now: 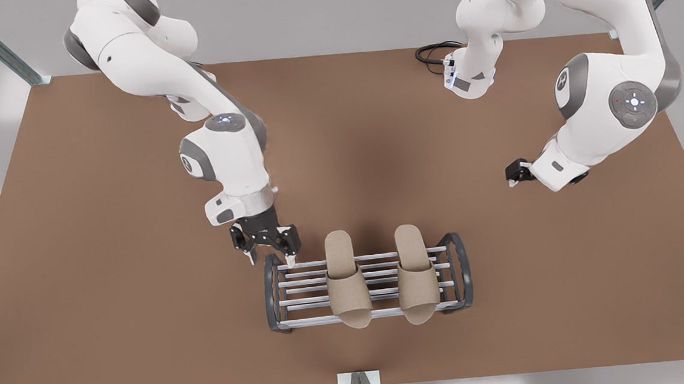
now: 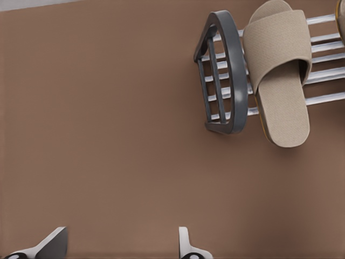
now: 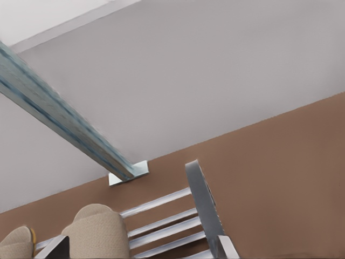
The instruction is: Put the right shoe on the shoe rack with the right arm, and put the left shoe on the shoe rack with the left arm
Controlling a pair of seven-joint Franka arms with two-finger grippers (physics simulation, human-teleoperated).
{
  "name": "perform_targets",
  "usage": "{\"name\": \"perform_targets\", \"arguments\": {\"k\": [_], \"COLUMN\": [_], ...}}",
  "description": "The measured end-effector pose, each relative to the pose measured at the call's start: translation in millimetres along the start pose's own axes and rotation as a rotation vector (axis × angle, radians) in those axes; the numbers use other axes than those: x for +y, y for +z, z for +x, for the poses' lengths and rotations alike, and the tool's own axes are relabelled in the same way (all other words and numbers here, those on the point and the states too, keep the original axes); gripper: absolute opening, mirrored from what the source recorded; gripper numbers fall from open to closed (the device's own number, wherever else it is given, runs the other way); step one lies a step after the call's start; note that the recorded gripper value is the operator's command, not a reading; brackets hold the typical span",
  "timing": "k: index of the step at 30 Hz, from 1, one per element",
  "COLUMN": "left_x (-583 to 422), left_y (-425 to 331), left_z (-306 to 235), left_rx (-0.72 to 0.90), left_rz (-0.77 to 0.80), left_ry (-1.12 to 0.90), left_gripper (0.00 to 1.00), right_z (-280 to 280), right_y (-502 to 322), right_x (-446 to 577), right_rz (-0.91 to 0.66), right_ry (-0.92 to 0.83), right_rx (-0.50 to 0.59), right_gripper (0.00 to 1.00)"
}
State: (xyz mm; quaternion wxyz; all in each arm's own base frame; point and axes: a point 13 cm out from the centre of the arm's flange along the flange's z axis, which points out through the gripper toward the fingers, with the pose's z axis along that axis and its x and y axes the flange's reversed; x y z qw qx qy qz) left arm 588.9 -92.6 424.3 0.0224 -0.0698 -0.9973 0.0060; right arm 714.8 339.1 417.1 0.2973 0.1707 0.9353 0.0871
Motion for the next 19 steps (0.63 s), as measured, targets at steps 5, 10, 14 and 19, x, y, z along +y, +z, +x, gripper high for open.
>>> {"name": "perform_targets", "arguments": {"k": [5, 10, 14, 19], "left_x": [0.0, 0.6, 1.9, -1.6], "left_y": [-1.2, -0.4, 12.7, 29.0], "left_z": [1.3, 2.2, -0.1, -7.7], "left_rx": [0.002, 0.006, 0.031, 0.049], "left_rz": [-0.003, -0.003, -0.026, -0.053], "left_ry": [0.005, 0.007, 0.011, 0.017], "left_gripper": [1.00, 1.00, 1.00, 1.00], "right_z": [-127.9, -170.8, -129.7, -79.1], "right_y": [-22.9, -130.2, -140.5, -112.8], "right_x": [-214.3, -387.5, -377.9, -307.0], "right_rz": [0.306, 0.384, 0.349, 0.274], "right_ry": [0.215, 0.456, 0.350, 0.084], "right_rx": [-0.010, 0.135, 0.329, 0.495], "right_gripper": [1.00, 1.00, 1.00, 1.00]}}
